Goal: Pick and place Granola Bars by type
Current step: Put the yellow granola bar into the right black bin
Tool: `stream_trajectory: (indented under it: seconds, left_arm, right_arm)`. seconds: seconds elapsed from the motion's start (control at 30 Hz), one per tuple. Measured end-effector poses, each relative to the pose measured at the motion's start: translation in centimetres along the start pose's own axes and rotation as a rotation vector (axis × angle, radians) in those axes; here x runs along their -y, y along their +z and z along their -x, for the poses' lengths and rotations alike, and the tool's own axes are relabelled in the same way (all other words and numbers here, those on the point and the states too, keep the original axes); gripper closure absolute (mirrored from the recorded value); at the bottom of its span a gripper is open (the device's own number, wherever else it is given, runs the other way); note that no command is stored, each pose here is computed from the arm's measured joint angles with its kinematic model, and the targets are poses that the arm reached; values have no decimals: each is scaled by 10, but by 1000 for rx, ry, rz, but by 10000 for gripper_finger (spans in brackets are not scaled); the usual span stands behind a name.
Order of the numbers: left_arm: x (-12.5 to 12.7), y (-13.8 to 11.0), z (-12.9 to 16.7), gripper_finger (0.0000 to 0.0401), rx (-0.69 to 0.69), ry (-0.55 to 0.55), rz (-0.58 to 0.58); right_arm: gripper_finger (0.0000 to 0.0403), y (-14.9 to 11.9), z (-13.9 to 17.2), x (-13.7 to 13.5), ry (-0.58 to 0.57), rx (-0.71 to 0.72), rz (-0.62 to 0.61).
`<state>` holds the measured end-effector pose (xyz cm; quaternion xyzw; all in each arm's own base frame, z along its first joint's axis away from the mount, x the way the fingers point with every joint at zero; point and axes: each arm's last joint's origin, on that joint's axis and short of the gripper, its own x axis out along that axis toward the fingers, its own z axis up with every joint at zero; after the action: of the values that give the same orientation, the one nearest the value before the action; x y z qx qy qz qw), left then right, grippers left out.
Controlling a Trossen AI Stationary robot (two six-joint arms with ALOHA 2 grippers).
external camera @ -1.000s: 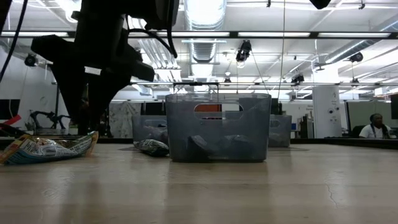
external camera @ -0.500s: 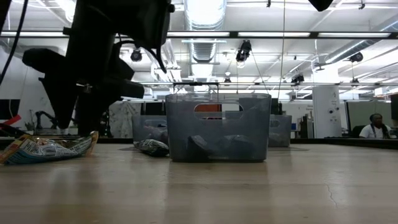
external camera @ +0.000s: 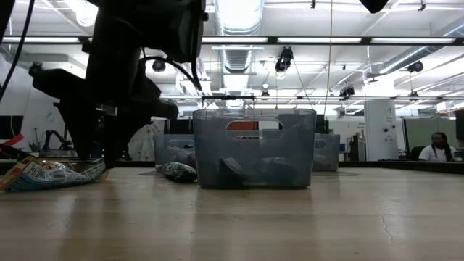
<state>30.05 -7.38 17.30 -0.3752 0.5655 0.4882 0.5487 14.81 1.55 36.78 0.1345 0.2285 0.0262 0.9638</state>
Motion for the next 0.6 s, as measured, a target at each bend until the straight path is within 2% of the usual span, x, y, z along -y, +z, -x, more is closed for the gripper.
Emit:
stream_trajectory:
  seconds: [0.27,0.6]
  left_arm:
    - [-2,3,-17,208,-73,-26,-29]
    - [-2,2,-17,208,-89,-30,-37]
  right_arm:
    - [394,0,0,0,0,0,-12]
    - [394,0,0,0,-5,1,-19]
